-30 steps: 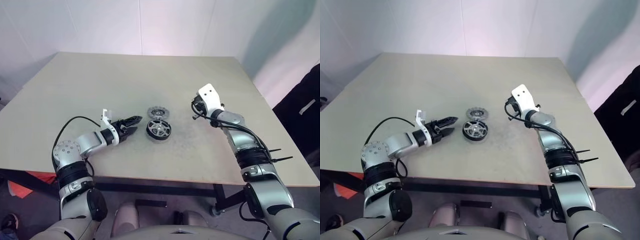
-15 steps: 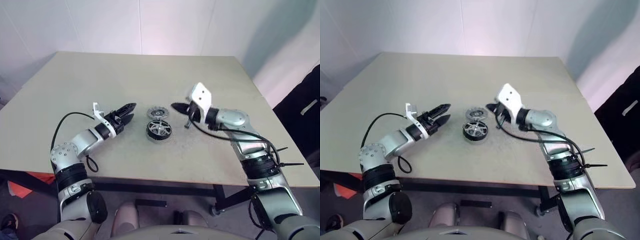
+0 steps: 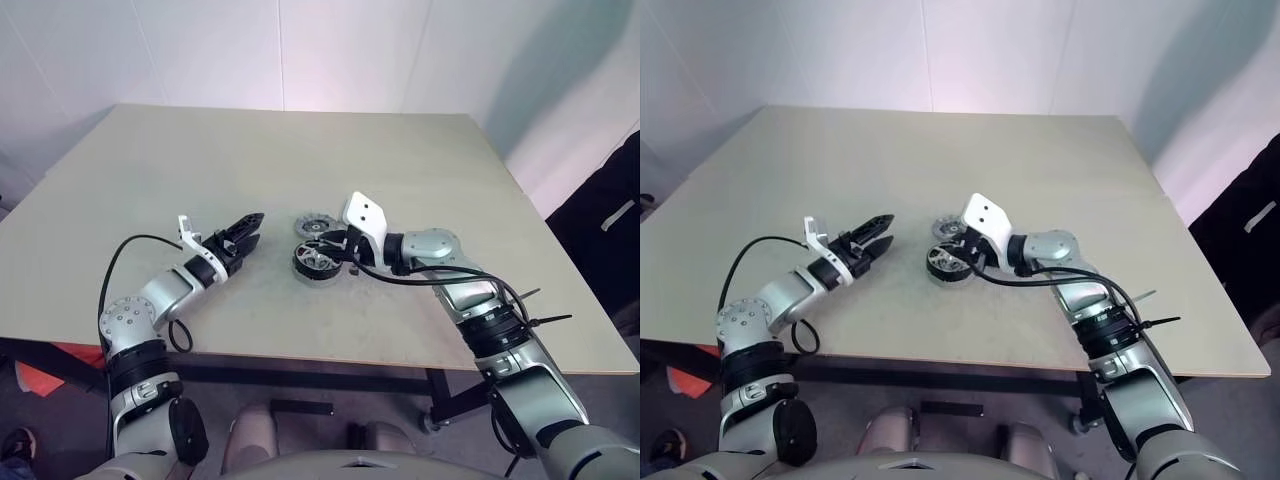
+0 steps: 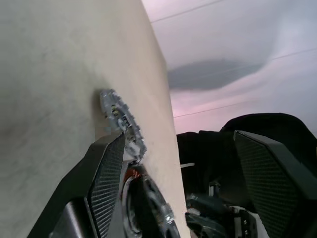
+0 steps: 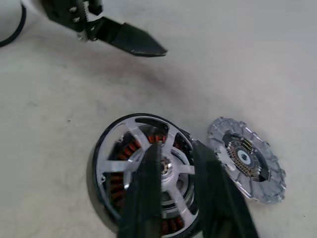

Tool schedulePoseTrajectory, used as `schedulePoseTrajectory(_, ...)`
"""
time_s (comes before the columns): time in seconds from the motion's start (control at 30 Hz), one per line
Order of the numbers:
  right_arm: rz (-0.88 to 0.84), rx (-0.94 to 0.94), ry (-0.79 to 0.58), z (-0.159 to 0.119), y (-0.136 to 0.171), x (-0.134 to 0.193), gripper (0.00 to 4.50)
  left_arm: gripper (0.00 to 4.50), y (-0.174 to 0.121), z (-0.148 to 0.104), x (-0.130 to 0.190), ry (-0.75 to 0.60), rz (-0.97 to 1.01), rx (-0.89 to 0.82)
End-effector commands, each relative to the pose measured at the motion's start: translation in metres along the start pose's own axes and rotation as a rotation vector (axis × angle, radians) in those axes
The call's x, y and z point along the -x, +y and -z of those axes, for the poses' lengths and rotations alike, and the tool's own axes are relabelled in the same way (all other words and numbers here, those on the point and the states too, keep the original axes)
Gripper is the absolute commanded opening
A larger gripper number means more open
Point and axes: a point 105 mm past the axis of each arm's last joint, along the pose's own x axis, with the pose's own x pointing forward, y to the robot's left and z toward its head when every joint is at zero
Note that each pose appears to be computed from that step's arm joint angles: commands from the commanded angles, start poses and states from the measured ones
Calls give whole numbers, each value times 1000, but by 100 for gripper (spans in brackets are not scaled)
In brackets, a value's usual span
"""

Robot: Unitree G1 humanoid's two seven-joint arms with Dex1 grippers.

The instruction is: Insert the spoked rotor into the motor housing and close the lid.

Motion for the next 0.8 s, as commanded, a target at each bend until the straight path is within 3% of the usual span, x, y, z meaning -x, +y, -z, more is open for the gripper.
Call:
schedulePoseTrajectory(0.03, 9, 5, -43, -13, -6, 2, 159, 371, -16, -5, 0, -20, 55, -41)
schedulePoseTrajectory(0.8, -23, -210, 11, 22, 4, -5, 159, 371, -19, 2, 2, -8, 60, -102)
